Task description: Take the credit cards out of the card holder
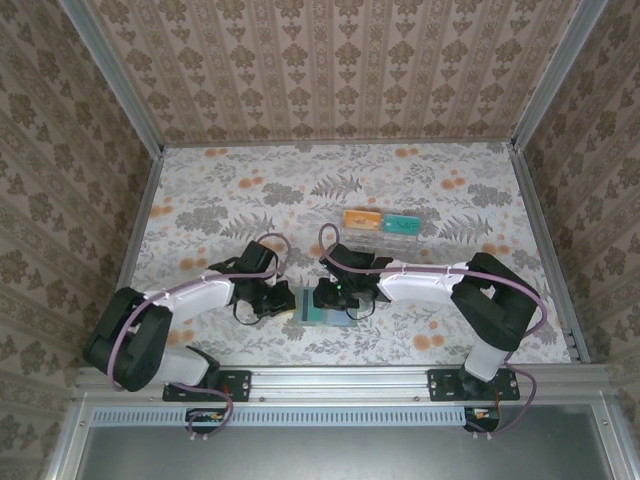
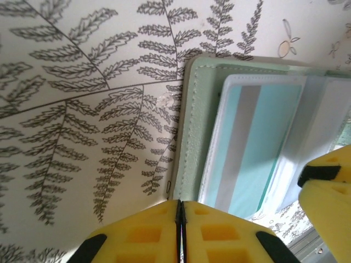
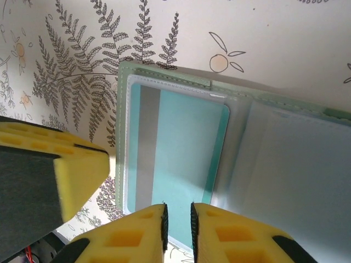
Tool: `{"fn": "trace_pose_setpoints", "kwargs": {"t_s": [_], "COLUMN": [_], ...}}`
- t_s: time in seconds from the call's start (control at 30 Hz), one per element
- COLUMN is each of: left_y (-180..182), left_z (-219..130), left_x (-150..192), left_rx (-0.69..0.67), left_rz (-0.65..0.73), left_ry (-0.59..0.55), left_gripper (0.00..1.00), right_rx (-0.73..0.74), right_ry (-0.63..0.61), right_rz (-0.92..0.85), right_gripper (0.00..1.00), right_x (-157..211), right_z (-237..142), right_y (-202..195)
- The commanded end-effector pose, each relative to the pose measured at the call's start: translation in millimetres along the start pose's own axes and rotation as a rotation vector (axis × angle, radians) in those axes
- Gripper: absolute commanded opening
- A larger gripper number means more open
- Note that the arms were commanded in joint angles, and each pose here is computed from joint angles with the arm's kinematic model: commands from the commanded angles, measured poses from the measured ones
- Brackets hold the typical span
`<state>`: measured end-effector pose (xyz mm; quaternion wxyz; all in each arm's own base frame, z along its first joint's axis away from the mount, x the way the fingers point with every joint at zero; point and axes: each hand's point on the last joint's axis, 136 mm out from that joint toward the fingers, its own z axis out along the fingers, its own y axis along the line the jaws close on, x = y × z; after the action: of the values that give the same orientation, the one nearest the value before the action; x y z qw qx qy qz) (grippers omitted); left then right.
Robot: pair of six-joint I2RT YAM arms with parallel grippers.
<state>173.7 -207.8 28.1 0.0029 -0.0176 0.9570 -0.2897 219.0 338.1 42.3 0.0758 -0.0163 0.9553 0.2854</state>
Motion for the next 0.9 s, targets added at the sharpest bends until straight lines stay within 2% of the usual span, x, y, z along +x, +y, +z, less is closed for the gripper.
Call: {"fn": "trace_pose_setpoints", "kwargs": {"t_s": [0.0,0.13,0.33,0.6,0.87], "left_y": [-9,-24,-26,-20,0], "left_z": [-12,-12,0,10,18], "left_x": [-5,-10,-9,-3,7], "left_rx": [0.005,0.065,0.079,0.053,-0.021], "left_rz": [0.004,0.032,0.033,0.03,-0.015], "left_ry": [-0.022,-0.024,0.015,0.049,0.099], "left_gripper": [0.11,0.11,0.1,0.1,0.06], "right_rx": [0.011,0.016,0.021,0.017,0.016], "right_ry": [0.007,0.013,0.026,0.034,0.038], "right_rz": [0.043,0.05,0.066,0.084,0.101], "right_gripper": [0.21,0.17,0.18,0.22,0.25], "right_x": [2,3,5,5,7], "right_z": [2,3,7,11,12], "right_y": [-6,-10,-15,-18,-22]}}
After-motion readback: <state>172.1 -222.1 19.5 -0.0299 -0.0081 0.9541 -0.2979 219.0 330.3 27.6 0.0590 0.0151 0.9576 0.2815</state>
